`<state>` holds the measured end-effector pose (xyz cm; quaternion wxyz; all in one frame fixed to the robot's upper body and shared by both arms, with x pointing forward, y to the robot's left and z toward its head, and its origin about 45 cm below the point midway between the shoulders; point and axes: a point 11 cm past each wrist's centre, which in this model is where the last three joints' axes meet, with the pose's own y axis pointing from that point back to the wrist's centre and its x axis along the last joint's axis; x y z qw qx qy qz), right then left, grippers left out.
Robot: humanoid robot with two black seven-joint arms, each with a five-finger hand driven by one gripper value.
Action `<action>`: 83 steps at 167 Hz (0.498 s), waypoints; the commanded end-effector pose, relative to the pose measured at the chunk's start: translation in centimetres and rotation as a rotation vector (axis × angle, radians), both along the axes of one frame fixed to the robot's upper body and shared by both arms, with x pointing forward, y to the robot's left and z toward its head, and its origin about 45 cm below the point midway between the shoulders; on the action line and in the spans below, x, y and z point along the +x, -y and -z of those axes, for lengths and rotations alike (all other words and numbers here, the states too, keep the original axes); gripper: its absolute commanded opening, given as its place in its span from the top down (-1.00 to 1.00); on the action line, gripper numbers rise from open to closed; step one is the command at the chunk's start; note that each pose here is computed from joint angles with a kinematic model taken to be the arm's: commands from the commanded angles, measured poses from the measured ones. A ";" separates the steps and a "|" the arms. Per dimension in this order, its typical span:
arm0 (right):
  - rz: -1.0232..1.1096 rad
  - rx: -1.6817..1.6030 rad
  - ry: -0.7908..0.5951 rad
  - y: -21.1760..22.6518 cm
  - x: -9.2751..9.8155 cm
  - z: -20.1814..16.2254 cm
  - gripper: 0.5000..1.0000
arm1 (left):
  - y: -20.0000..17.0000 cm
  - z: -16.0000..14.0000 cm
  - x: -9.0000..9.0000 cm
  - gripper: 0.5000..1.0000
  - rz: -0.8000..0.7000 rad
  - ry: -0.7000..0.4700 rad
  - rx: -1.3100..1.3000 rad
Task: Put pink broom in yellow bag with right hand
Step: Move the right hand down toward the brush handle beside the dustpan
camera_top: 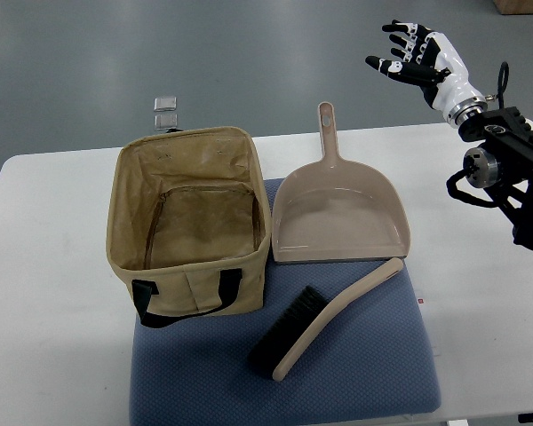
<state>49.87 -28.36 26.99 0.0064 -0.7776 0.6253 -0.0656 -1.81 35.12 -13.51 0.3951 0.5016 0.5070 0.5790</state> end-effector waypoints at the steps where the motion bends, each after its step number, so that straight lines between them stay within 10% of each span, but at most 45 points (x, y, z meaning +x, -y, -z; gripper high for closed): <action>1: -0.125 -0.203 0.012 -1.0 -0.8 0.2 -0.72 | 0.0 0.0 0.0 -1.00 0.000 0.000 0.000; 83: -0.794 -0.929 0.209 -6.3 -9.0 -2.1 -0.72 | 0.0 0.0 0.0 -1.00 0.000 0.000 0.000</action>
